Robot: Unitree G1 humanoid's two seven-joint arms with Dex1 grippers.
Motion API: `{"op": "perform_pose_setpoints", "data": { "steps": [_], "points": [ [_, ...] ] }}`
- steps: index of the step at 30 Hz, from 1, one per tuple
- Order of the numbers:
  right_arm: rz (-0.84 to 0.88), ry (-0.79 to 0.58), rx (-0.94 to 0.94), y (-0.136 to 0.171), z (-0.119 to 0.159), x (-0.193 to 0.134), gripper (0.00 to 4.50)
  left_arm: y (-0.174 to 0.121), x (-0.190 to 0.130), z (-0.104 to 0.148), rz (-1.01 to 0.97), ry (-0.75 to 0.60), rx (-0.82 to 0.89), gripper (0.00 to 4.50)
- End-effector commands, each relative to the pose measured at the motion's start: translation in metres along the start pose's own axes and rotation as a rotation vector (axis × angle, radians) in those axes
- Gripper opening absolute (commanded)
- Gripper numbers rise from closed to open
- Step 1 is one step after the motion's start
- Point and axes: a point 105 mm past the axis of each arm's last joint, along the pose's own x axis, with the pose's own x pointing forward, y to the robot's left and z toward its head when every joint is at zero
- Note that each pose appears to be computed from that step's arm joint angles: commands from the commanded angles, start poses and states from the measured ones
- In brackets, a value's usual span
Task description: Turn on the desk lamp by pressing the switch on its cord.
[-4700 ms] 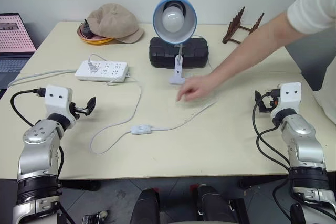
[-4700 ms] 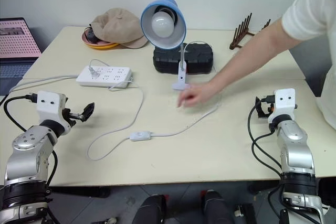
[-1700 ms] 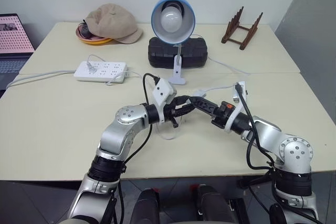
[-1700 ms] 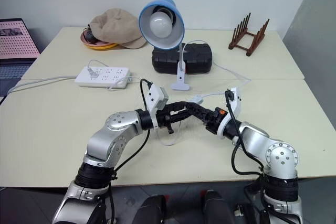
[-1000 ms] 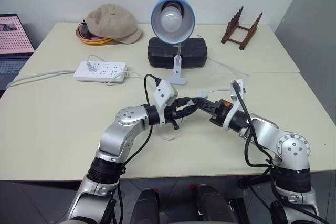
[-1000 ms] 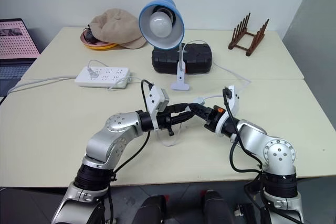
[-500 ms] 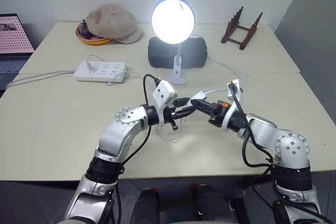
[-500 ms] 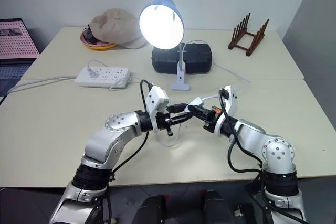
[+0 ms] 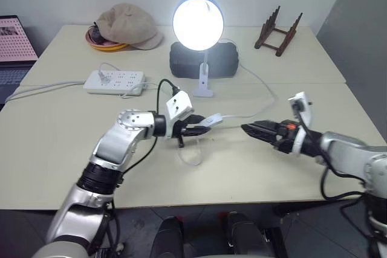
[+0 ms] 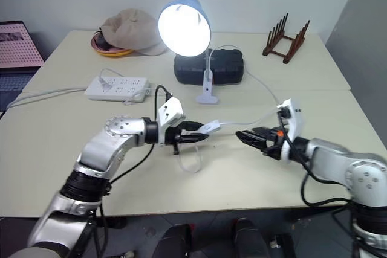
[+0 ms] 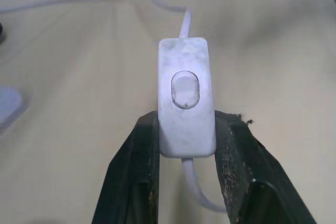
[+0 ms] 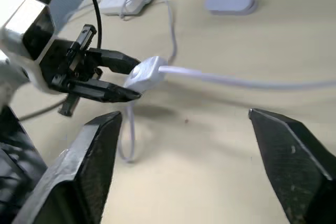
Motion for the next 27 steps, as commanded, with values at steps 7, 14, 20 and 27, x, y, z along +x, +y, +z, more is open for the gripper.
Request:
{"op": "perform_pose_setpoints", "data": {
  "steps": [7,14,20,27],
  "points": [
    [0.147,0.067,-0.465,0.022,-0.007,-0.003,4.45,0.017,0.012,-0.009,-0.111,0.111,0.119,1.10],
    [0.138,0.058,-0.489,0.010,-0.011,0.003,4.50,0.011,0.014,-0.022,-0.188,0.144,0.145,2.22],
    [0.140,0.069,-0.491,-0.001,-0.009,0.001,4.50,0.019,-0.025,-0.003,-0.123,0.083,0.102,3.42],
    [0.157,0.085,-0.509,-0.014,0.002,-0.006,4.50,0.015,-0.099,0.011,0.024,0.020,-0.080,4.45]
  ]
}}
